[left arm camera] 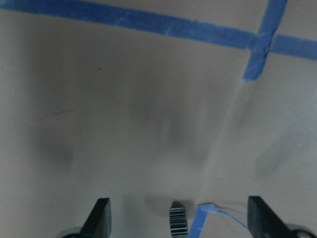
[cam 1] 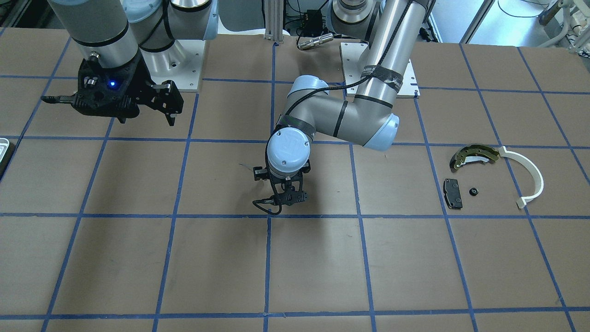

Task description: Place bearing gear from tray to pile

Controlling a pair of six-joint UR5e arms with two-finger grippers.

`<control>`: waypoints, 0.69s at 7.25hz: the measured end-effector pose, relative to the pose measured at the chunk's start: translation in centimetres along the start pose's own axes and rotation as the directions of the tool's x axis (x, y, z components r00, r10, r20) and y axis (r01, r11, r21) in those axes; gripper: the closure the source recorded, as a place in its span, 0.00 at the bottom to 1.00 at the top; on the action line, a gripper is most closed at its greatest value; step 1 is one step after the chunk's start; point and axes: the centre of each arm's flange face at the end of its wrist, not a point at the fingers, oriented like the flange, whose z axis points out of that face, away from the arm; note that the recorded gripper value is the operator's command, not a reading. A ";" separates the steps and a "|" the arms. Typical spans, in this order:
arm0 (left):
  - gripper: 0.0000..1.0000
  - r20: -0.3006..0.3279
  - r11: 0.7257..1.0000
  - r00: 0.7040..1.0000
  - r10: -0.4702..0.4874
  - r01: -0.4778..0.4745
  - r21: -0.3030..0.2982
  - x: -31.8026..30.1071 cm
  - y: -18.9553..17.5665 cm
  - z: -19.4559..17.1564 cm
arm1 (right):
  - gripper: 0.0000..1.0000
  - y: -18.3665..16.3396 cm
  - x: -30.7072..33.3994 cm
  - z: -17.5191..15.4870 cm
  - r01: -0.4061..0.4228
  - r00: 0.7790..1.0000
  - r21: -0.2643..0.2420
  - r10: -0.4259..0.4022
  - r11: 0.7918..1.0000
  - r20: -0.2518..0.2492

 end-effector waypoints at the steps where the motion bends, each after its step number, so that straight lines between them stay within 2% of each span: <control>1: 0.30 -0.006 1.000 1.000 0.002 -0.002 -0.005 0.1 0.2 0.0 | 0.00 0.2 0.2 -0.4 0.005 1.000 0.009 -0.005 1.000 0.003; 2: 0.32 -0.014 1.000 1.000 0.002 -0.003 -0.013 0.1 0.5 0.1 | 0.00 0.3 0.2 -0.6 0.007 1.000 0.017 -0.008 1.000 0.007; 4: 0.33 -0.012 1.000 1.000 -0.001 0.001 -0.030 -0.3 1.2 0.7 | 0.00 0.1 -0.3 -1.2 0.012 0.999 0.063 -0.016 0.998 0.049; 5: 0.57 -0.012 1.000 1.000 -0.001 0.001 -0.030 -0.4 1.4 0.7 | 0.00 0.1 -0.5 -1.2 0.016 0.998 0.072 -0.020 0.997 0.059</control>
